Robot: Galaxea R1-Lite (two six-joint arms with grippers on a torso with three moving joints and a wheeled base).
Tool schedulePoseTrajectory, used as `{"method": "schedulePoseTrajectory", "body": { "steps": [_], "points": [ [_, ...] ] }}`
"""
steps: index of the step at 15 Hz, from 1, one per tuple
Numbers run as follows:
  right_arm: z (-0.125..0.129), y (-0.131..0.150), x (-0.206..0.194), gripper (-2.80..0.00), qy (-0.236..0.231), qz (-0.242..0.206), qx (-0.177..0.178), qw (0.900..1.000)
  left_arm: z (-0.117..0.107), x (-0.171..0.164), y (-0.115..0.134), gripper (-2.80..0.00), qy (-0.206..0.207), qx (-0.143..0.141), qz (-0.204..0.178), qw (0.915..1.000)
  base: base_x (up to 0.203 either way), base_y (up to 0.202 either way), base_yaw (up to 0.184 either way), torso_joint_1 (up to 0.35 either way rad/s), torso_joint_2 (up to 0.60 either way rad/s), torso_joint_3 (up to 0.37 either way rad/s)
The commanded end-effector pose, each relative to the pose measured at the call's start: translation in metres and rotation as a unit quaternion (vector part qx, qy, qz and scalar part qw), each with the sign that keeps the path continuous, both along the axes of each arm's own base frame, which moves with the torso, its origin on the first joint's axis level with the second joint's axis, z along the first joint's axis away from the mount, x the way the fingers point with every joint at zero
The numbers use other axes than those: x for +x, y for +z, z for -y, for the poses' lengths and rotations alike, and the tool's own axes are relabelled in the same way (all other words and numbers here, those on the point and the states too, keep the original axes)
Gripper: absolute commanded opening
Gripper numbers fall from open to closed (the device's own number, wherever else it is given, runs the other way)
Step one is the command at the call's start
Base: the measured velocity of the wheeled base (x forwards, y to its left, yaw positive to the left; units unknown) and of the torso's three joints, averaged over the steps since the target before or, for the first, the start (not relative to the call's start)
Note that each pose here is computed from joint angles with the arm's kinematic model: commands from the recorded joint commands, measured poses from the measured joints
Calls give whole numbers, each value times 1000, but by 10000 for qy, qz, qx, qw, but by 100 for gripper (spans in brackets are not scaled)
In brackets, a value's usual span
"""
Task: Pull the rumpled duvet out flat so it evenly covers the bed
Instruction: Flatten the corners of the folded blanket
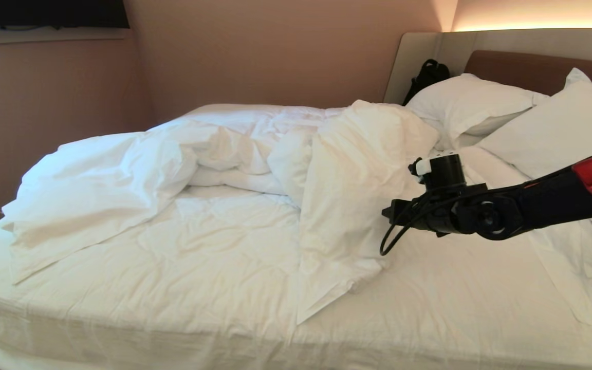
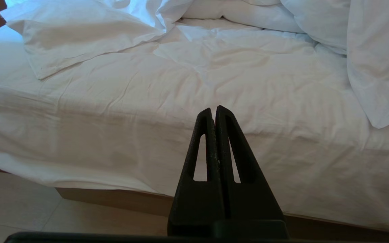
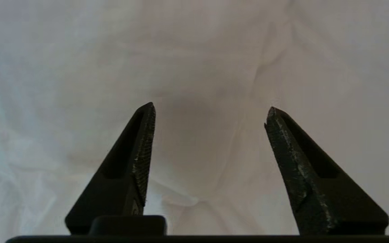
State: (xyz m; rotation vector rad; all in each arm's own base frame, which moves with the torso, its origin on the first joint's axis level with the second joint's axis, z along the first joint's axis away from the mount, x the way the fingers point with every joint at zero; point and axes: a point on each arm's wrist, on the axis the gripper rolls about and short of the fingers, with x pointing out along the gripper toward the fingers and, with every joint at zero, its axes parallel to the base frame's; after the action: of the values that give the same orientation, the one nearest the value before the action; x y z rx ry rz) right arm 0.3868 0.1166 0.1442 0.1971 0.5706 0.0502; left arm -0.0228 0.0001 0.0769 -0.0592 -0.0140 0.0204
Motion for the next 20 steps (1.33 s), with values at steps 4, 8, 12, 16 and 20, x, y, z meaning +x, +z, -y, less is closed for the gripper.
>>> {"method": "schedulePoseTrajectory", "body": {
  "steps": [4,8,12,16,20],
  "points": [
    [47,-17,24,0,644,-354,889,9933,0,0,0,-280,3,-3,-6,10000,0,0,0,0,0,0],
    [62,-34,39,0,1406,-510,1579,9761,0,0,0,-280,3,-3,-6,10000,0,0,0,0,0,0],
    [65,-30,33,0,2191,-446,2065,9526,0,0,0,-280,3,-3,-6,10000,0,0,0,0,0,0],
    [76,-33,33,0,2661,-440,2409,9323,0,0,0,-280,3,-3,-6,10000,0,0,0,0,0,0],
    [77,-55,46,0,2838,-555,2582,9218,0,0,0,-280,3,-3,-6,10000,0,0,0,0,0,0]
  ]
}}
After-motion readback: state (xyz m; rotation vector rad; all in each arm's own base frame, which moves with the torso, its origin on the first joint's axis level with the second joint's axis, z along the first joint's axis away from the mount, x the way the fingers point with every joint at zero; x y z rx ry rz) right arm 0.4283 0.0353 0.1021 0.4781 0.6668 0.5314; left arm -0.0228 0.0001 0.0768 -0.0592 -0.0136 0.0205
